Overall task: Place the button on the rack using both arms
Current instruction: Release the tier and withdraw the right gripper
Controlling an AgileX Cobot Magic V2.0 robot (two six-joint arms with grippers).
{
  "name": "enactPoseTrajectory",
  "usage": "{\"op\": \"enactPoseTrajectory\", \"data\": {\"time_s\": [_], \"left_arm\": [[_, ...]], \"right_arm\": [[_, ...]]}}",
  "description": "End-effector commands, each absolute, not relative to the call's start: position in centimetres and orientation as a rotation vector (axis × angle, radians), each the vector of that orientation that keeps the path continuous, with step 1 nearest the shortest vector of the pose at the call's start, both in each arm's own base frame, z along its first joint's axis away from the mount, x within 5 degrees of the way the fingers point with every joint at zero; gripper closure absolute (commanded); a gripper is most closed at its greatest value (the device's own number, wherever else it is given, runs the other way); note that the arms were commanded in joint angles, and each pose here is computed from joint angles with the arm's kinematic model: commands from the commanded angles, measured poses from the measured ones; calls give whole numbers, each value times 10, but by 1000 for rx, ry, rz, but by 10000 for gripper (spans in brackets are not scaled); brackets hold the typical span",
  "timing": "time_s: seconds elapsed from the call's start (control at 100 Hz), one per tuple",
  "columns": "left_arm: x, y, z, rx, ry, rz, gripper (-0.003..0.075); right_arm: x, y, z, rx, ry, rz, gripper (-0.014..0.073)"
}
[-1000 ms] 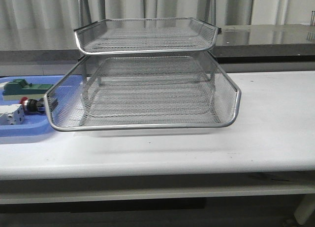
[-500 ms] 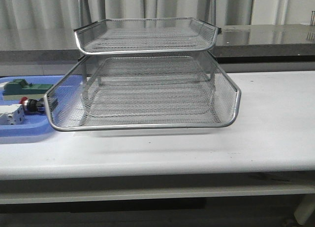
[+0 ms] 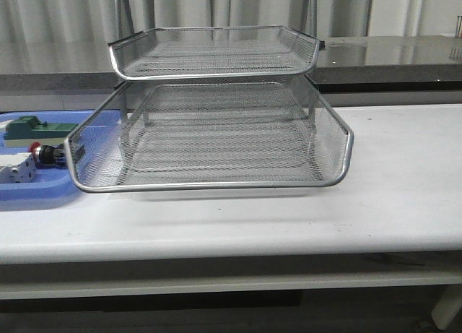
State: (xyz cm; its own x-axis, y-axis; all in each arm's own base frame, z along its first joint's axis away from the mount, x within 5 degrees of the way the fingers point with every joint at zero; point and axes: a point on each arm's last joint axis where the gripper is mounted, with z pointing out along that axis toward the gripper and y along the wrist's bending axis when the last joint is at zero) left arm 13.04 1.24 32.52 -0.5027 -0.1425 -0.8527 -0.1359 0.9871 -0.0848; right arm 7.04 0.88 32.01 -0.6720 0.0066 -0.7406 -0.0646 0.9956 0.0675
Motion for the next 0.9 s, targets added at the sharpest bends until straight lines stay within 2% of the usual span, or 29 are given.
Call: {"op": "enactPoseTrajectory", "data": {"time_s": [0.0,0.31,0.42,0.47,0.54,0.66,0.73,0.78,0.89], "left_arm": [[149,14,343,-160,2070,6,741],[192,18,345,-109,2220,26,739],[199,19,347,-104,2253,24,690],[200,19,348,-94,2263,27,633],[199,19,347,-72,2272,36,507],[198,18,346,-69,2290,36,185],[198,18,346,-69,2289,36,44],[198,18,346,-69,2289,36,-1],[199,19,347,-69,2282,37,32]], "right_arm": [[74,9,334,-40,2215,107,662],[74,9,334,-40,2215,107,662],[74,9,334,-40,2215,107,662],[74,9,334,-40,2215,107,662],[74,9,334,-40,2215,107,662],[74,9,334,-40,2215,107,662],[74,9,334,-40,2215,107,662],[74,9,334,-40,2215,107,662],[74,9,334,-40,2215,107,662]]}}
